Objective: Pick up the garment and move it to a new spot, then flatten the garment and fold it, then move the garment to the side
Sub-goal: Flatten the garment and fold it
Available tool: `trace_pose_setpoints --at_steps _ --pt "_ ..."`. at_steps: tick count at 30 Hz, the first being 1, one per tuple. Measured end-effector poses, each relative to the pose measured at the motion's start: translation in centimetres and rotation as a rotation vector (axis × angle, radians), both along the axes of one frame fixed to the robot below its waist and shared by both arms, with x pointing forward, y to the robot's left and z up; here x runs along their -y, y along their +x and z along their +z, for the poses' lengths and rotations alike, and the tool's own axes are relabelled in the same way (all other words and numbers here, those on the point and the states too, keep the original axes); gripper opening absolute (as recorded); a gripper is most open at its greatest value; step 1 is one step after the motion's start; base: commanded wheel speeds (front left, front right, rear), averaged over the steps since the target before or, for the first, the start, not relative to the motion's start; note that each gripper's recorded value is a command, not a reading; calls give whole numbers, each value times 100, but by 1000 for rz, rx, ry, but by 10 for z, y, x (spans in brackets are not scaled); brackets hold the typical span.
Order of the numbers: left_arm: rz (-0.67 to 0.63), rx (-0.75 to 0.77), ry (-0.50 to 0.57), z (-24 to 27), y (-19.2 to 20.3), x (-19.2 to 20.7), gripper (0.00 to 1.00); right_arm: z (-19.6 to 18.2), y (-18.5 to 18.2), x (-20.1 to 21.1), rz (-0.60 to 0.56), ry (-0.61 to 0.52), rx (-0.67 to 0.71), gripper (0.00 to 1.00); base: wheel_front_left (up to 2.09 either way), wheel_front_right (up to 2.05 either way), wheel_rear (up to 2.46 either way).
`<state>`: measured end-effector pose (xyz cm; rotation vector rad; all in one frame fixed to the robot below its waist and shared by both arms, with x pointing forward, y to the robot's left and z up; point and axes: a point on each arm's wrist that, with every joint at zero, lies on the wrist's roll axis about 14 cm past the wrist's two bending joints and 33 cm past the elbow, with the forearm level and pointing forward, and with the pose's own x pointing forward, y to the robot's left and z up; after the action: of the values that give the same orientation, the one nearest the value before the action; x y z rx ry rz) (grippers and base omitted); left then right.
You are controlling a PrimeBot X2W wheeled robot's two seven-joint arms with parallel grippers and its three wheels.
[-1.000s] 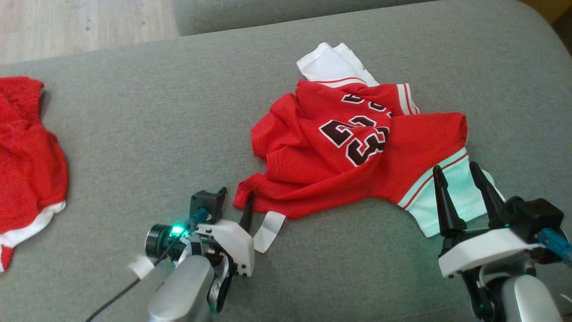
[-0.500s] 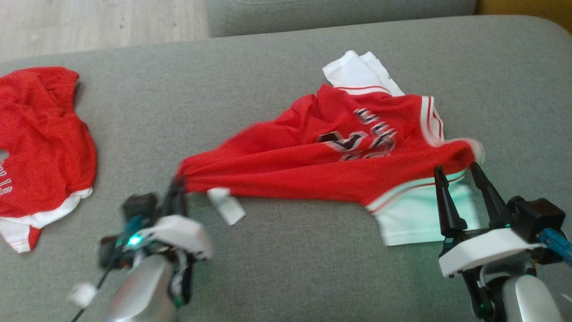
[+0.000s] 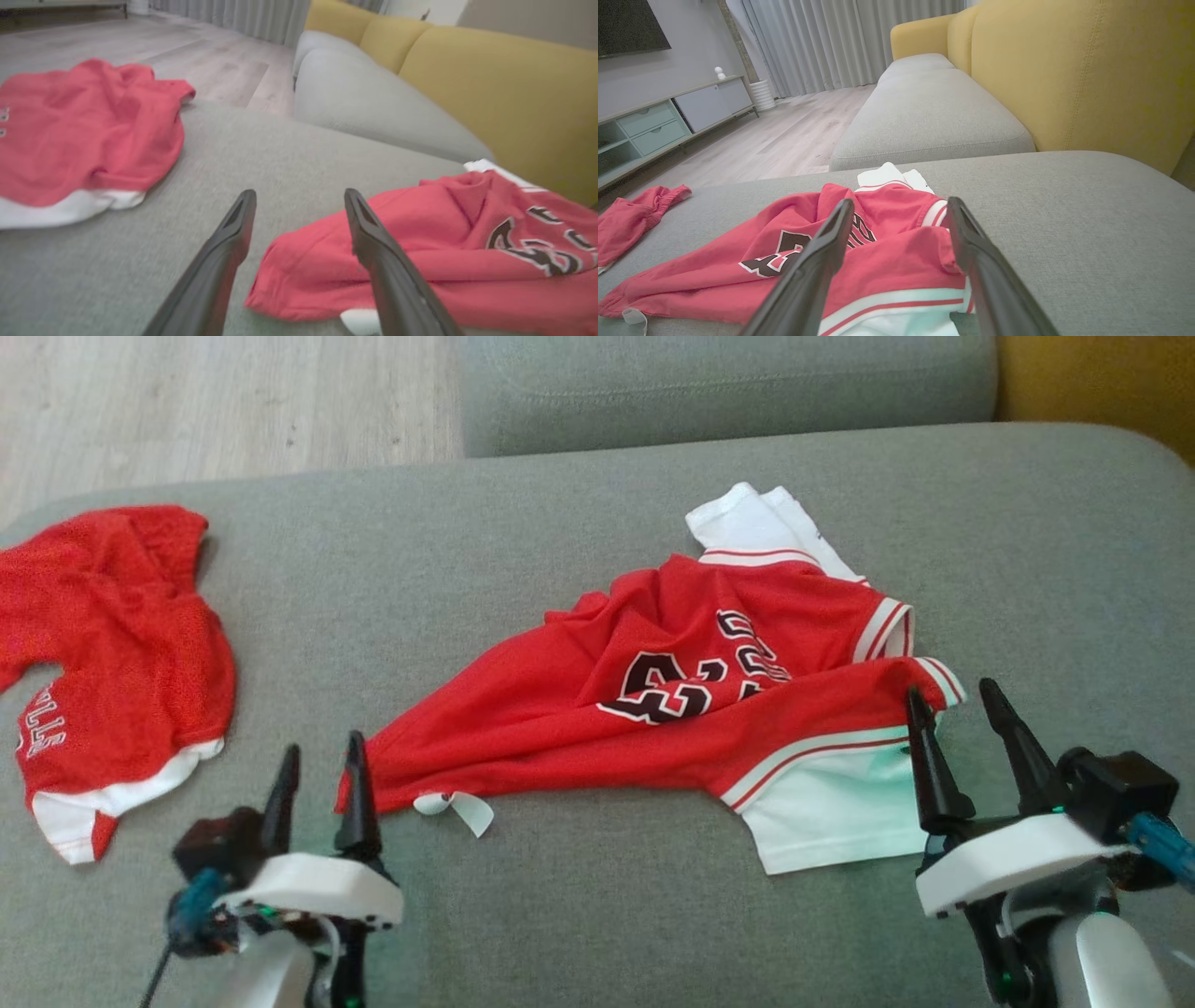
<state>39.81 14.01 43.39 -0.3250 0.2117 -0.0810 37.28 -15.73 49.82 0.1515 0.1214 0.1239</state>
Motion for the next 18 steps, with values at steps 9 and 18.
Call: trace_pose_setpoints --at_steps 9,18 --pt "-5 209 80 57 -13 -23 100 4 -16 5 -14 -2 5 100 0 0 0" --pt "-20 207 112 61 -30 -27 100 2 -28 3 -6 -9 -15 100 0 0 0"
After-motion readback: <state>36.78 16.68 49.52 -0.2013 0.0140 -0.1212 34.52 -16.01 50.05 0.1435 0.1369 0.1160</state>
